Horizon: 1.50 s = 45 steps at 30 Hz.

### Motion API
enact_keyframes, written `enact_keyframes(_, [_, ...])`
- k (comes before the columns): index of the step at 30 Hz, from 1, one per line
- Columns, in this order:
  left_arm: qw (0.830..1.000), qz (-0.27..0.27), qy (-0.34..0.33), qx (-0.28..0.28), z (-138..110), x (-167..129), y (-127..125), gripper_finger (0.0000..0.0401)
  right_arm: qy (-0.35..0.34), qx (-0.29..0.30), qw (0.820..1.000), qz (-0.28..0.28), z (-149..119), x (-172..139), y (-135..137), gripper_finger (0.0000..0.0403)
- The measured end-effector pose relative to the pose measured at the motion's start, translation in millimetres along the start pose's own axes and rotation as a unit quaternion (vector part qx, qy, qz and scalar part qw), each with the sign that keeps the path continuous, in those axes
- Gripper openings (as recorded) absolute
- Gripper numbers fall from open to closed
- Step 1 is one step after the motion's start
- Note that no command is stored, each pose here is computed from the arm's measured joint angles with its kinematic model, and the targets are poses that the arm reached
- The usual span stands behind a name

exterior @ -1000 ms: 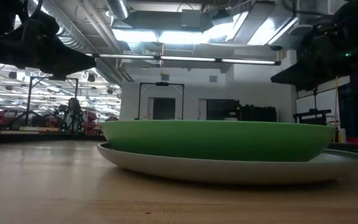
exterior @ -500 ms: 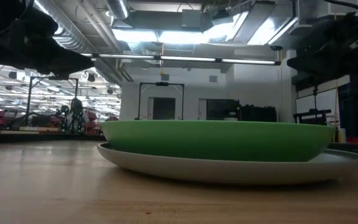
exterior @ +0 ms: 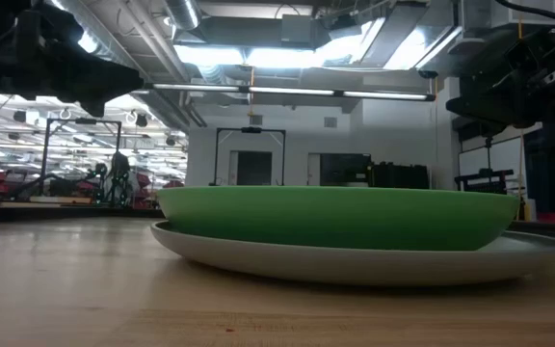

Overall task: Stack plastic plates
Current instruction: Return to Home Position

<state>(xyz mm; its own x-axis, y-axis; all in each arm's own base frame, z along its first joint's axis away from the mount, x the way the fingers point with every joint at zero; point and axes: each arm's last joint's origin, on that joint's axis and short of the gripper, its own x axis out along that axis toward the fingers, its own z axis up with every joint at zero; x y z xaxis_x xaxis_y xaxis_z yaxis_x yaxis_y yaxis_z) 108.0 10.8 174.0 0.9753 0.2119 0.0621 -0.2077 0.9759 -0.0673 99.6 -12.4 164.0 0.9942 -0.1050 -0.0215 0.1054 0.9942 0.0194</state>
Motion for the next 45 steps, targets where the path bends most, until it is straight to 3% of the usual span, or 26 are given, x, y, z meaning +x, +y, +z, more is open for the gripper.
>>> enact_keyframes(4, [1.000, -0.009, 0.012, 0.005, -2.5, -2.7, 0.0, 0.0092, 0.000, 0.000, 1.000, 0.000, 0.0, 0.0, 0.0, 0.0001])
enact_keyframes(14, [0.999, 0.045, 0.022, -0.021, -5.3, -5.1, 3.6, 0.0092, 0.001, 0.001, 1.000, 0.000, -0.1, 0.0, 0.0, 0.0001])
enact_keyframes(45, [0.998, 0.046, 0.022, -0.022, -5.4, -5.0, 3.6, 0.0092, 0.001, 0.001, 1.000, 0.000, -0.2, 0.0, 0.0, 0.0001])
